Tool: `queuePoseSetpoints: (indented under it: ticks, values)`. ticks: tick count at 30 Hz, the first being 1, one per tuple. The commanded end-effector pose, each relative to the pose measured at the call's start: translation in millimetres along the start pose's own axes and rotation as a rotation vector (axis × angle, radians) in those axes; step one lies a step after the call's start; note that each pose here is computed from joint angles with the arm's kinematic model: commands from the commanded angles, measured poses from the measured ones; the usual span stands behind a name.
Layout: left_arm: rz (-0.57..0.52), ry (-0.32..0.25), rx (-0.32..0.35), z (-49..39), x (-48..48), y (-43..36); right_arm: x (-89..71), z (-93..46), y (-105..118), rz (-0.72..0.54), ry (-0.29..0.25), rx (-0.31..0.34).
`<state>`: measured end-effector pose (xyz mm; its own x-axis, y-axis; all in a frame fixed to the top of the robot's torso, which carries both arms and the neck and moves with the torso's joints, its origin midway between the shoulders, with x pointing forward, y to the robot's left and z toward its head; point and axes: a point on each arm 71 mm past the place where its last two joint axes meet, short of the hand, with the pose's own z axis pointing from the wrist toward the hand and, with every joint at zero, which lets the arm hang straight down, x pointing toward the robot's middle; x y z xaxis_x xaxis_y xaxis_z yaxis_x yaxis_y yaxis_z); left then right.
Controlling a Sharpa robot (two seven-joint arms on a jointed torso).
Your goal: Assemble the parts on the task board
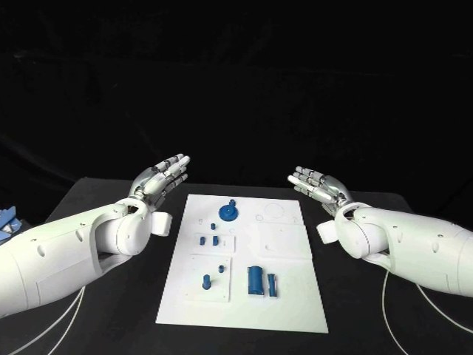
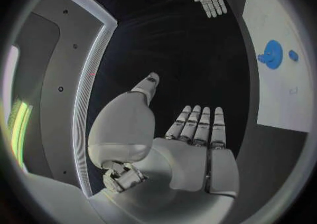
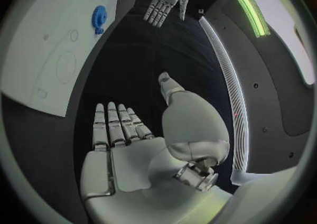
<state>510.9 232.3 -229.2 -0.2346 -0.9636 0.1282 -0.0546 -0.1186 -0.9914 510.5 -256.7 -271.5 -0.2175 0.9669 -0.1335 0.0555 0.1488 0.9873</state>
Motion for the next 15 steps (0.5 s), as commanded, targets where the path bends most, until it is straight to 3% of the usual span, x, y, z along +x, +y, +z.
queuePoseSetpoints:
  ticks: [1, 11, 15]
  values:
    - [0.022, -0.044, 0.015, -3.1, 6.3, -0.4, 9.3, -3.8, 5, 0.017, -0.047, -0.018]
    - [0.086, -0.171, 0.032, -26.8, 38.0, 2.7, 54.1, -28.2, 41, 0.124, -0.163, -0.066]
    - [0.104, -0.202, 0.037, -33.6, 45.6, 2.7, 62.6, -34.9, 49, 0.143, -0.186, -0.071]
